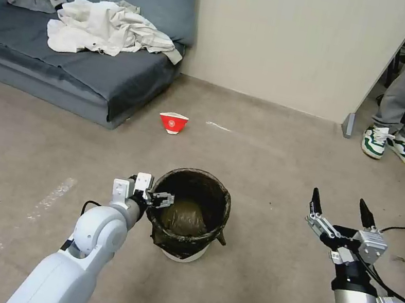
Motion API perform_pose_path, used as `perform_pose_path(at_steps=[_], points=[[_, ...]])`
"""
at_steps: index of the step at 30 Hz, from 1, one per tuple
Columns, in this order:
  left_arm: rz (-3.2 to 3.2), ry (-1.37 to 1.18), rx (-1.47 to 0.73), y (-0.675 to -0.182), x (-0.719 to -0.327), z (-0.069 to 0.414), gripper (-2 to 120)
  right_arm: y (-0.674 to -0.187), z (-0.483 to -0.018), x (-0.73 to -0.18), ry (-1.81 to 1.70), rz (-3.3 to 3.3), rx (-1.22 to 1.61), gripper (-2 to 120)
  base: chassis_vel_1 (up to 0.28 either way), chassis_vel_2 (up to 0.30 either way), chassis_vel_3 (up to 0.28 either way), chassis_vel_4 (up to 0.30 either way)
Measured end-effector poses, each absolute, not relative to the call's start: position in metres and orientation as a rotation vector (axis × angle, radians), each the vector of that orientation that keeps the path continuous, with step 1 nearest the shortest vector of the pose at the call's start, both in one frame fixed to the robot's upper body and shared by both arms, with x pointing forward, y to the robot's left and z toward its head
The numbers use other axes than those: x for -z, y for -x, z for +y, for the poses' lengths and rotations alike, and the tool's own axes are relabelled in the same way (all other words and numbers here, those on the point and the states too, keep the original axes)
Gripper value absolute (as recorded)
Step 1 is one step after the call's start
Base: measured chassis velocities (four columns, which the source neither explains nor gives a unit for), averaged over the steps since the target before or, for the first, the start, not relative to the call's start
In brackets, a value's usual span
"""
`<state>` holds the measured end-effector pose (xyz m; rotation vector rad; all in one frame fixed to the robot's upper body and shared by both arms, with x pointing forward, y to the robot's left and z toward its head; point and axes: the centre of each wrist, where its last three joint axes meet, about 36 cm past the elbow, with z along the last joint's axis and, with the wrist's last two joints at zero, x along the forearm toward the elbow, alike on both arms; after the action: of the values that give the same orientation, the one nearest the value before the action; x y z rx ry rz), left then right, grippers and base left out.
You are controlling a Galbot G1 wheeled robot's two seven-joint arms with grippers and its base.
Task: Pick up the trash can from the floor.
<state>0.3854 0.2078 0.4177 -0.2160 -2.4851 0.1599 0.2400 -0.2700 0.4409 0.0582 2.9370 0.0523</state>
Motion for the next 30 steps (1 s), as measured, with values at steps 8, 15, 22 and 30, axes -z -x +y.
perform_pose_path(at_steps=[8, 15, 22, 30], points=[[-2.459, 0.19, -0.139, -0.387, -0.412, 0.206, 100, -0.24, -0.271, -0.44, -0.064, 2.939, -0.053, 100, 0.0, 0.0, 0.0, 0.0], [-2.444, 0.173, -0.125, -0.384, -0.407, 0.205, 97, -0.241, -0.271, -0.439, -0.068, 2.941, -0.053, 100, 0.0, 0.0, 0.0, 0.0], [-2.434, 0.162, -0.118, -0.382, -0.404, 0.205, 74, -0.241, -0.271, -0.438, -0.069, 2.942, -0.054, 100, 0.0, 0.0, 0.0, 0.0], [-2.418, 0.151, -0.115, -0.381, -0.398, 0.205, 39, -0.242, -0.272, -0.435, -0.072, 2.949, -0.056, 100, 0.0, 0.0, 0.0, 0.0]])
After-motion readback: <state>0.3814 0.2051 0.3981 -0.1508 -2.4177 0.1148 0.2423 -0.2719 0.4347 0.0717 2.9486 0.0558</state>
